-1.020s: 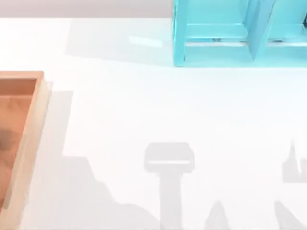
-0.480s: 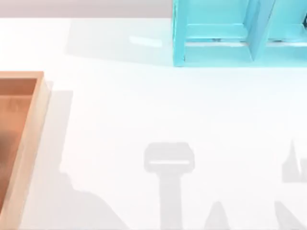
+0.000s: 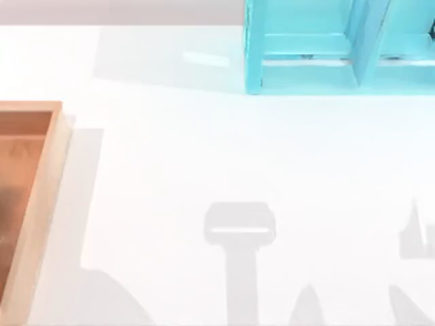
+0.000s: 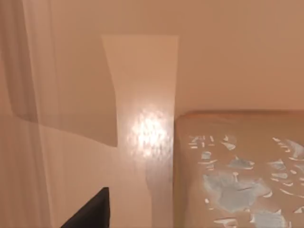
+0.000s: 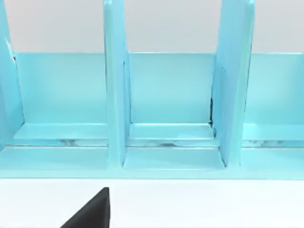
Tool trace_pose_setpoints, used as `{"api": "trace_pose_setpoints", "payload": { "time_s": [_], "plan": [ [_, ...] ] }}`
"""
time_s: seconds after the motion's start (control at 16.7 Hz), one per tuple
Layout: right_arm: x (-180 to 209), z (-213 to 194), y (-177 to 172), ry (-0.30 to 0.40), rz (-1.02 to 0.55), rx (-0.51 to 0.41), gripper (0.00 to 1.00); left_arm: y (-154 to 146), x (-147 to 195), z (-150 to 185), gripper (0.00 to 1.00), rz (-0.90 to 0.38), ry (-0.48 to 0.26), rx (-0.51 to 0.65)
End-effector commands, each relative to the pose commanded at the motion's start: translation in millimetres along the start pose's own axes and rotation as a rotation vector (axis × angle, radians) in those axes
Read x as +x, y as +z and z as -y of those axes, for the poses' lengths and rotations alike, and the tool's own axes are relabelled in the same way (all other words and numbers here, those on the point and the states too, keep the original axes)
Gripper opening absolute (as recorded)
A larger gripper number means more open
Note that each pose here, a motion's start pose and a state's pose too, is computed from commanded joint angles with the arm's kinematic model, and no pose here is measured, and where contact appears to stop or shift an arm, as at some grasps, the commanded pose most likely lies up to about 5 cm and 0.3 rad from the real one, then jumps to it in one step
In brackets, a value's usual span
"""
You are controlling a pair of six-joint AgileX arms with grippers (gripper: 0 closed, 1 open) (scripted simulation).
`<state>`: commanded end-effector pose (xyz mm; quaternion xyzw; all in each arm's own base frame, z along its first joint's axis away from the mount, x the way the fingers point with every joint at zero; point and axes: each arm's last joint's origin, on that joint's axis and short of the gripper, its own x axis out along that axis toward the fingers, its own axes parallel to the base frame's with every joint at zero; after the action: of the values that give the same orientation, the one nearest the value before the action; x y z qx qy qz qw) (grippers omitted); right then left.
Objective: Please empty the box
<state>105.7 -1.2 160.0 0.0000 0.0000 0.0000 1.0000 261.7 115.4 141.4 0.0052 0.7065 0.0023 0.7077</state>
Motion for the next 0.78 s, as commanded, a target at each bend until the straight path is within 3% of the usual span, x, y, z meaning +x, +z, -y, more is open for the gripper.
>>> {"api": "trace_pose_setpoints", "payload": {
  "time_s": [0.78],
  "plan": [
    [0.0, 0.0, 0.0, 0.0, 0.0, 0.0, 1.0, 0.0, 0.0, 0.0, 0.02, 0.0, 0.0, 0.0]
  ]
}}
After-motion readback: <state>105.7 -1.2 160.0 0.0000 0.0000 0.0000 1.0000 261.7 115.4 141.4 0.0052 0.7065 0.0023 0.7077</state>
